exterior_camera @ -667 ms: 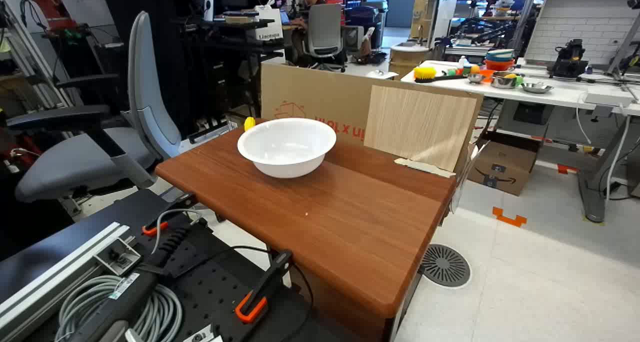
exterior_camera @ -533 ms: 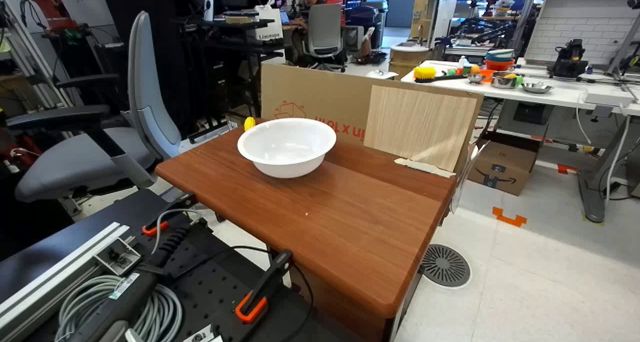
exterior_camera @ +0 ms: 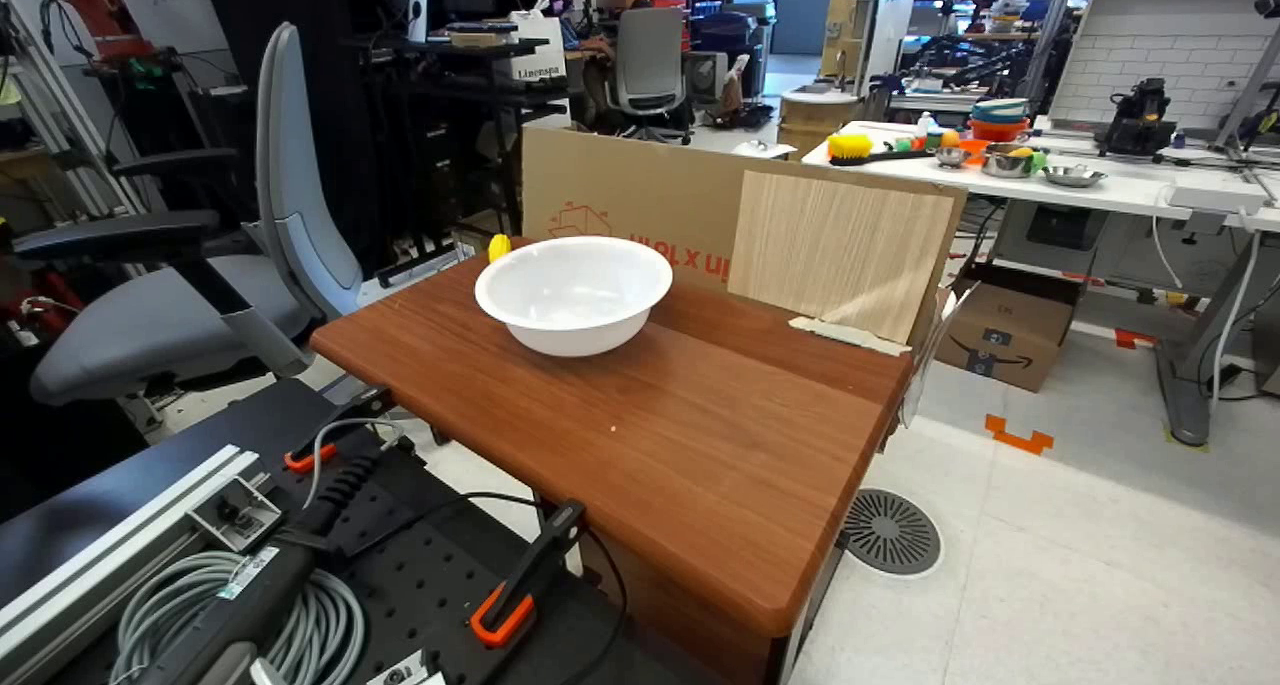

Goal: Put the corn toy in the bowl

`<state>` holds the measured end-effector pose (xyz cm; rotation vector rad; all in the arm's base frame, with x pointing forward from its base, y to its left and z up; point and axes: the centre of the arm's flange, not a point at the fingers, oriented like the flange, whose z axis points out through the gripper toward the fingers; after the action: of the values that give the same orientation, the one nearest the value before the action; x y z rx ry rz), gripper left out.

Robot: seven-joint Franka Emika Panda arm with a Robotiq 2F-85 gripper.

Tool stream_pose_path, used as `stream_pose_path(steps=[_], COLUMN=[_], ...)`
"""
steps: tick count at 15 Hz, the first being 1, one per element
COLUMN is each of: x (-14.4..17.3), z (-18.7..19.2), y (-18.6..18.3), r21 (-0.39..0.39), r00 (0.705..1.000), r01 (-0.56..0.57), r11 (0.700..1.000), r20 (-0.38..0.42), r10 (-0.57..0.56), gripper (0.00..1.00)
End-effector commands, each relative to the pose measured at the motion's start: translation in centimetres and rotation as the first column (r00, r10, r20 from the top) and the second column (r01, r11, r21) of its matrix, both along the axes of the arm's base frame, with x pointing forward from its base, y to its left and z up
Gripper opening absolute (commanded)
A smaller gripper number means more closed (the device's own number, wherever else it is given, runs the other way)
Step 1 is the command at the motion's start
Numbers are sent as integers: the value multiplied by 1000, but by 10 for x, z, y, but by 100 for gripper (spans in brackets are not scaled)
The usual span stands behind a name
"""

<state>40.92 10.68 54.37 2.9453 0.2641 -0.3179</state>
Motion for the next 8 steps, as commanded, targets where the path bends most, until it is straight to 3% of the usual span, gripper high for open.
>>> stream_pose_path(steps=[1, 4, 8], x=[26, 58, 96], z=[-1, -6, -30], y=[15, 37, 69], r21=[-16, -35, -29], r00=[990, 953, 867], r01=[-139, -293, -455], r11=[990, 955, 890], r20=[15, 64, 212], r10=[140, 295, 450], gripper=[100, 100, 100])
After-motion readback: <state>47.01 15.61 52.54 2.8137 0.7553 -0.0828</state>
